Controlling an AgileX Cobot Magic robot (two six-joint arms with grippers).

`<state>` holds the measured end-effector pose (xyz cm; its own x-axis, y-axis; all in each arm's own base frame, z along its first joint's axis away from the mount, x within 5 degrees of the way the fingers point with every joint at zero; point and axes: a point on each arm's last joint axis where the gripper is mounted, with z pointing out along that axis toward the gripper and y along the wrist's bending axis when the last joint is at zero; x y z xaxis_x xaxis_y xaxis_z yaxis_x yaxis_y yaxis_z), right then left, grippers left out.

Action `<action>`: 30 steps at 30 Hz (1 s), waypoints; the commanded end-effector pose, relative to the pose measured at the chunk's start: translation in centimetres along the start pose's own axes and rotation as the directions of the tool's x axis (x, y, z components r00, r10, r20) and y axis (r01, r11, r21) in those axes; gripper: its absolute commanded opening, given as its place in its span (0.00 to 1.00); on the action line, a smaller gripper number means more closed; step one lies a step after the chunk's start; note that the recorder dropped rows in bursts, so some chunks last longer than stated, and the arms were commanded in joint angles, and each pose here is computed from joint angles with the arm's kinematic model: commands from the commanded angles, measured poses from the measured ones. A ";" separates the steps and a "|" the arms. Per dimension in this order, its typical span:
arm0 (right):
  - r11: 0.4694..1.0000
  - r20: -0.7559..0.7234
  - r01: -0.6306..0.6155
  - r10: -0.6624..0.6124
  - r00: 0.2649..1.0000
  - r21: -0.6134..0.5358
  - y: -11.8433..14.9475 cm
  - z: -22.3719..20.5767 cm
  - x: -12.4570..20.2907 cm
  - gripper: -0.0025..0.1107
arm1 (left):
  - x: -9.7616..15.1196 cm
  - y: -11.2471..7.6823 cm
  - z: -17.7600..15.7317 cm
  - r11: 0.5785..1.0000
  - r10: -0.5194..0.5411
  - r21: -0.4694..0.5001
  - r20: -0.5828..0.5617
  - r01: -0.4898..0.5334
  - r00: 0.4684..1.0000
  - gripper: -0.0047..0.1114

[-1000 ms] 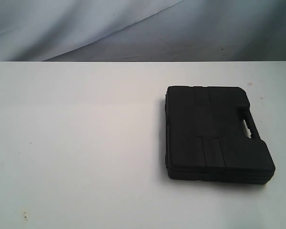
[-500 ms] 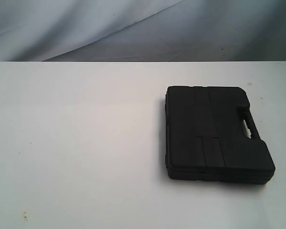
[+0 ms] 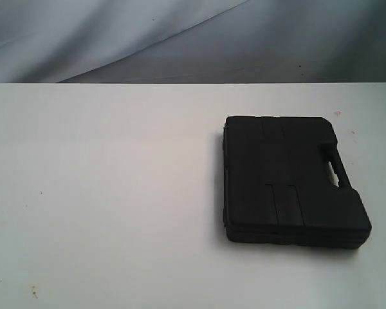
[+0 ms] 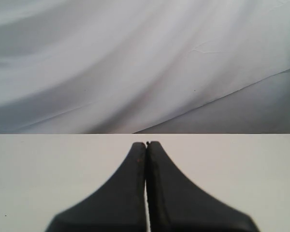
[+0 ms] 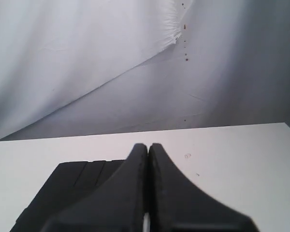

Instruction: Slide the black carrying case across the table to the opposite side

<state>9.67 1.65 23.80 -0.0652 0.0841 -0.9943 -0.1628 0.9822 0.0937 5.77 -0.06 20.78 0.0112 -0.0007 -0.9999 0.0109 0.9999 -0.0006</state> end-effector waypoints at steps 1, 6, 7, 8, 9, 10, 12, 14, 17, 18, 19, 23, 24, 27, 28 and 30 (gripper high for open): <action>0.999 0.092 0.028 -0.027 0.995 -0.016 0.0 -0.8 0.5 0.02 | 0.0 0.0 0.0 1.000 -0.009 0.001 0.007 0.009 1.000 0.04; 0.999 0.184 0.018 -0.013 0.983 -0.027 0.1 -2.1 0.2 0.02 | 0.0 0.0 0.0 1.000 -0.009 0.001 0.007 0.009 1.000 0.04; 0.999 0.186 0.017 -0.012 0.982 -0.030 0.1 -2.2 0.5 0.02 | 0.0 0.0 0.0 1.000 -0.009 0.001 0.007 0.009 1.000 0.04; 0.999 0.181 0.009 -0.003 0.983 -0.031 0.0 -2.2 0.9 0.02 | 0.0 0.0 0.0 1.000 -0.009 0.001 0.007 0.009 1.000 0.04; 1.000 0.162 0.005 -0.001 0.987 -0.030 0.0 -2.2 1.7 0.02 | 0.0 0.0 0.0 1.000 -0.009 0.001 0.007 0.009 1.000 0.04; 1.000 0.163 0.005 0.000 0.987 -0.030 0.0 -2.2 1.8 0.02 | 0.0 0.0 0.0 1.000 -0.009 0.001 0.007 0.009 1.000 0.04; 1.000 0.102 0.002 0.000 0.995 -0.022 -0.1 -2.2 2.3 0.02 | 0.0 0.0 0.0 1.000 -0.009 0.001 0.007 0.009 1.000 0.04; 1.000 0.105 0.002 0.000 0.994 -0.022 -0.1 -2.2 2.3 0.02 | 0.0 0.0 0.0 1.000 -0.009 0.001 0.007 0.009 1.000 0.04; 0.999 0.143 0.019 -0.015 0.990 -0.026 -0.1 -2.6 2.1 0.02 | 0.0 0.0 0.0 1.000 -0.009 0.001 0.007 0.009 1.000 0.04; 0.999 0.165 0.020 -0.015 0.986 -0.028 -0.1 -2.8 1.9 0.02 | 0.0 0.0 0.0 1.000 -0.009 0.001 0.007 0.009 1.000 0.04; 0.999 0.183 0.020 -0.015 0.983 -0.029 0.0 -3.0 1.8 0.02 | 0.0 0.0 0.0 1.000 -0.009 0.001 0.007 0.009 1.000 0.04; 0.999 0.253 0.008 0.000 0.968 -0.034 -0.1 -4.2 1.6 0.02 | 0.0 0.0 0.0 1.000 -0.009 0.001 0.007 0.009 1.000 0.04; 0.999 0.240 0.006 0.001 0.971 -0.032 -0.1 -4.2 1.7 0.02 | 0.0 0.0 0.0 1.000 -0.009 0.001 0.007 0.009 1.000 0.04; 1.000 0.219 0.002 0.005 0.976 -0.029 -0.1 -4.2 1.9 0.02 | 0.0 0.0 0.0 1.000 -0.009 0.001 0.008 0.009 1.000 0.04; 1.000 0.217 0.005 0.001 0.976 -0.029 -0.1 -4.2 1.9 0.02 | 0.0 0.0 0.0 1.000 -0.009 0.001 0.009 0.009 1.000 0.04; 0.999 0.210 -0.026 0.033 0.977 -0.038 -0.1 -4.2 2.0 0.02 | 0.0 0.0 0.0 1.000 -0.009 0.001 0.009 0.009 1.000 0.04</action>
<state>5.45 0.99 22.27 0.1573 0.1399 -0.9776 -0.1937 0.9751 0.1084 5.77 -0.06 20.78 0.0112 -0.0007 -0.9999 0.0109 0.9999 -0.0006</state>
